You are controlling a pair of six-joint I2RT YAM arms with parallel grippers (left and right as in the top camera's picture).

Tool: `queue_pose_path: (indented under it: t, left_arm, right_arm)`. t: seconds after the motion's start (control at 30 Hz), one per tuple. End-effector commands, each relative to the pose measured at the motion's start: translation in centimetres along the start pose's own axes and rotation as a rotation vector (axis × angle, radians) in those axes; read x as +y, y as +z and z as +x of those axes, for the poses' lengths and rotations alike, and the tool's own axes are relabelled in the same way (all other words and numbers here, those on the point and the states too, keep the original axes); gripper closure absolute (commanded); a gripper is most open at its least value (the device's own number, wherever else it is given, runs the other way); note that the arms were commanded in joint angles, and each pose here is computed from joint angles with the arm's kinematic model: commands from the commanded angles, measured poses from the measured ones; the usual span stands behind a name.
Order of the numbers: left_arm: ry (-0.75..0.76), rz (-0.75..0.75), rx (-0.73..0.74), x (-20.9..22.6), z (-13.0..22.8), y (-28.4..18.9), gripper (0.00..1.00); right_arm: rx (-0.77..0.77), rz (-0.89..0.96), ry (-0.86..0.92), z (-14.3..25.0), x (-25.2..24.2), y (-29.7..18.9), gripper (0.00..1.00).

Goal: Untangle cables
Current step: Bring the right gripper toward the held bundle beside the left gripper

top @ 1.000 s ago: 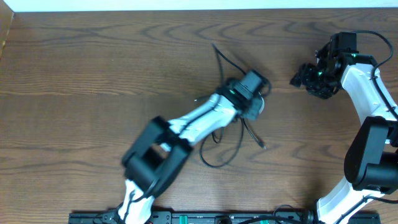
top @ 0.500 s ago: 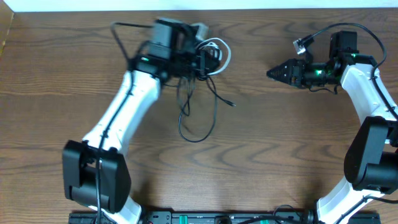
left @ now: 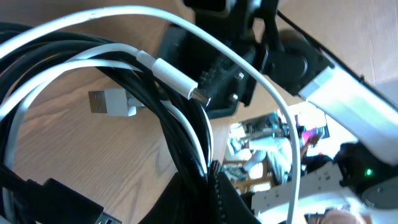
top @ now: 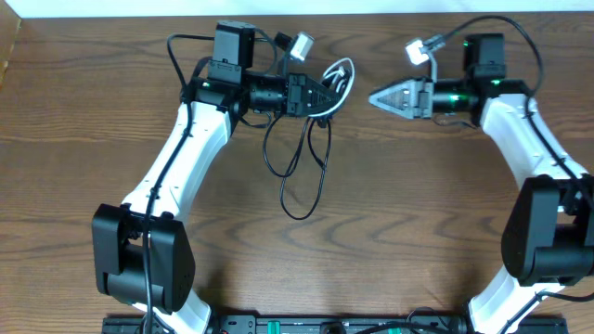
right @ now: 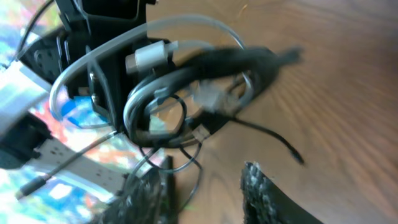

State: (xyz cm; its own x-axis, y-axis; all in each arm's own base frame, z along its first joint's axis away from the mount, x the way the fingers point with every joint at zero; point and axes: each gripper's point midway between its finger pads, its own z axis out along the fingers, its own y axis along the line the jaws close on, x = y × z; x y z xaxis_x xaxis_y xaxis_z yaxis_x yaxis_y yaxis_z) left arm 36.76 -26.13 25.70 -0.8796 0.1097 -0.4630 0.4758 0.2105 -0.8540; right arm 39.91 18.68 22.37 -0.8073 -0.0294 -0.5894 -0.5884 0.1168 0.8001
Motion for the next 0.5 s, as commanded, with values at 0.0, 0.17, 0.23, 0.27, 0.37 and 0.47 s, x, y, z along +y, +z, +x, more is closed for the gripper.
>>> queue_pose_path:
  t: [0.0, 0.17, 0.23, 0.27, 0.37, 0.47]
  left_arm:
    - [0.144, 0.064, 0.023, -1.2, 0.3, 0.4, 0.92]
    - [0.212, 0.065, 0.023, -1.2, 0.3, 0.5, 0.92]
    - [0.233, 0.065, 0.022, -1.2, 0.3, 0.5, 0.93]
    - [0.245, 0.065, 0.022, -1.2, 0.3, 0.5, 0.92]
    - [0.260, 0.043, 0.017, -0.8, 0.2, 0.5, 0.92]
    - [0.260, -0.017, 0.004, 0.2, -0.1, 0.6, 0.92]
  right_arm:
    - [0.006, -0.052, 0.148, -0.9, 1.1, 0.5, 0.67]
    - [-0.001, -0.058, 0.195, -2.0, 1.4, 0.7, 0.67]
    - [-0.003, -0.058, 0.226, -2.1, 1.3, 0.6, 0.66]
    - [-0.002, -0.058, 0.233, -2.1, 1.4, 0.6, 0.66]
    - [0.005, -0.062, 0.233, -2.0, 1.5, 0.9, 0.64]
    - [0.021, -0.075, 0.231, -1.7, 1.8, 1.6, 0.64]
